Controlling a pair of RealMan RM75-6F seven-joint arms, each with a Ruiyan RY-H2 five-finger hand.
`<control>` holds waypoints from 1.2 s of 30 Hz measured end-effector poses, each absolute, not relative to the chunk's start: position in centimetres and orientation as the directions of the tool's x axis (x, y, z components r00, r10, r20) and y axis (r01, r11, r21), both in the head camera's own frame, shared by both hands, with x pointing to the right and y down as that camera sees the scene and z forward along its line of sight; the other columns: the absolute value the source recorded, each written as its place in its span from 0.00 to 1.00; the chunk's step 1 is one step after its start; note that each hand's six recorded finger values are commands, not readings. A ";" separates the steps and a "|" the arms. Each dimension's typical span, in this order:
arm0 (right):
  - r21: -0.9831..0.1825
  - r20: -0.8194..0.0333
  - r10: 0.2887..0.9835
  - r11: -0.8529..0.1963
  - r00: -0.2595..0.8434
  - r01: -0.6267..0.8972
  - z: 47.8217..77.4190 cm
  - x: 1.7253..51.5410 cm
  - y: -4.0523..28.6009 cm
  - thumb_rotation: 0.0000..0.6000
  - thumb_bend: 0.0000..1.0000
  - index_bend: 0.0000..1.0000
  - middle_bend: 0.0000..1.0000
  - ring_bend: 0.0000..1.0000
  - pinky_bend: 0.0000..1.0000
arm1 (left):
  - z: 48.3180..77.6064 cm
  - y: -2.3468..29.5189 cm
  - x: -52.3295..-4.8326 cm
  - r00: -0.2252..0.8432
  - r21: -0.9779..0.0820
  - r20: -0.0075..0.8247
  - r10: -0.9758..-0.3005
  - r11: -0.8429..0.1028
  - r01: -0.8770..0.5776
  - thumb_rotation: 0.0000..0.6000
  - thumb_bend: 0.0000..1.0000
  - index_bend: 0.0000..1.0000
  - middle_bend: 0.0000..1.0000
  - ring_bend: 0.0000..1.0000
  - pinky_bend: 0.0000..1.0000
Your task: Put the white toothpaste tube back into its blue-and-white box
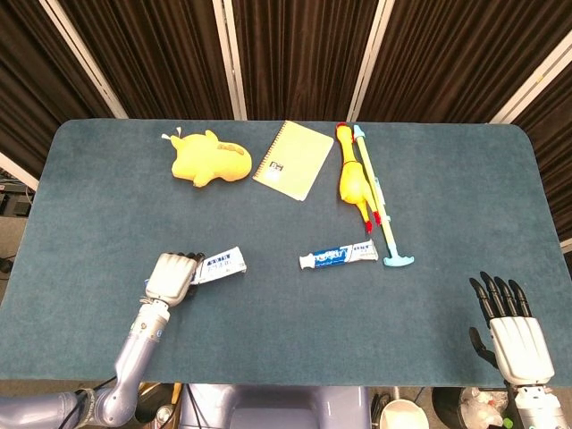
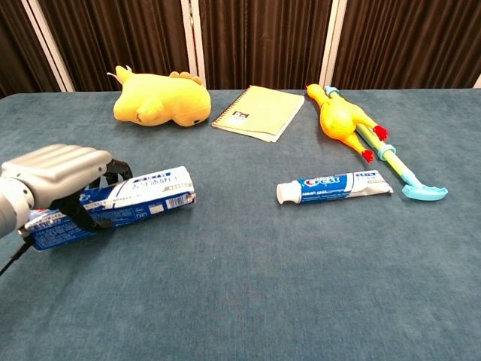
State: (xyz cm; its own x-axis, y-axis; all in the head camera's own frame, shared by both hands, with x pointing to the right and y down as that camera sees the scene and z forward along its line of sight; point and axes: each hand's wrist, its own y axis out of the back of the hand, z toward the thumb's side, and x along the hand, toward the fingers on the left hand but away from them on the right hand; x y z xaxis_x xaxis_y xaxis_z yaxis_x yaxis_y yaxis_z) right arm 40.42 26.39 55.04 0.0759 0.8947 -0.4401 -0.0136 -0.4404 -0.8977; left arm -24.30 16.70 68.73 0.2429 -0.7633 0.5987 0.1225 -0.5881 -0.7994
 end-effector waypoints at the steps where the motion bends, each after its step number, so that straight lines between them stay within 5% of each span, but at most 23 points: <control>1: -0.898 -0.439 0.895 -0.440 0.076 -0.015 55.0 40.4 26.4 1.00 0.42 0.00 0.00 0.00 0.00 | 68.4 16.5 -24.5 0.251 -0.805 0.591 -0.767 -0.580 0.122 1.00 0.39 0.35 0.52 0.49 0.55; 9: -0.907 -0.421 0.904 -0.419 0.078 -0.036 55.1 40.3 25.3 1.00 0.42 0.00 0.00 0.00 0.00 | 65.6 14.9 -25.6 0.321 -0.860 0.501 -0.804 -0.503 0.082 1.00 0.39 0.36 0.52 0.49 0.54; 21: -0.902 -0.428 0.892 -0.409 0.149 -0.138 57.0 37.6 20.7 1.00 0.42 0.01 0.04 0.00 0.00 | 60.1 12.4 -28.2 0.383 -0.893 0.316 -0.868 -0.409 -0.190 1.00 0.39 0.36 0.52 0.49 0.54; 36: -0.810 -0.586 0.725 -0.513 0.363 -0.283 63.9 26.2 16.6 1.00 0.42 0.11 0.11 0.03 0.00 | 57.1 11.4 -28.4 0.404 -0.882 0.241 -0.882 -0.373 -0.289 1.00 0.39 0.36 0.52 0.49 0.54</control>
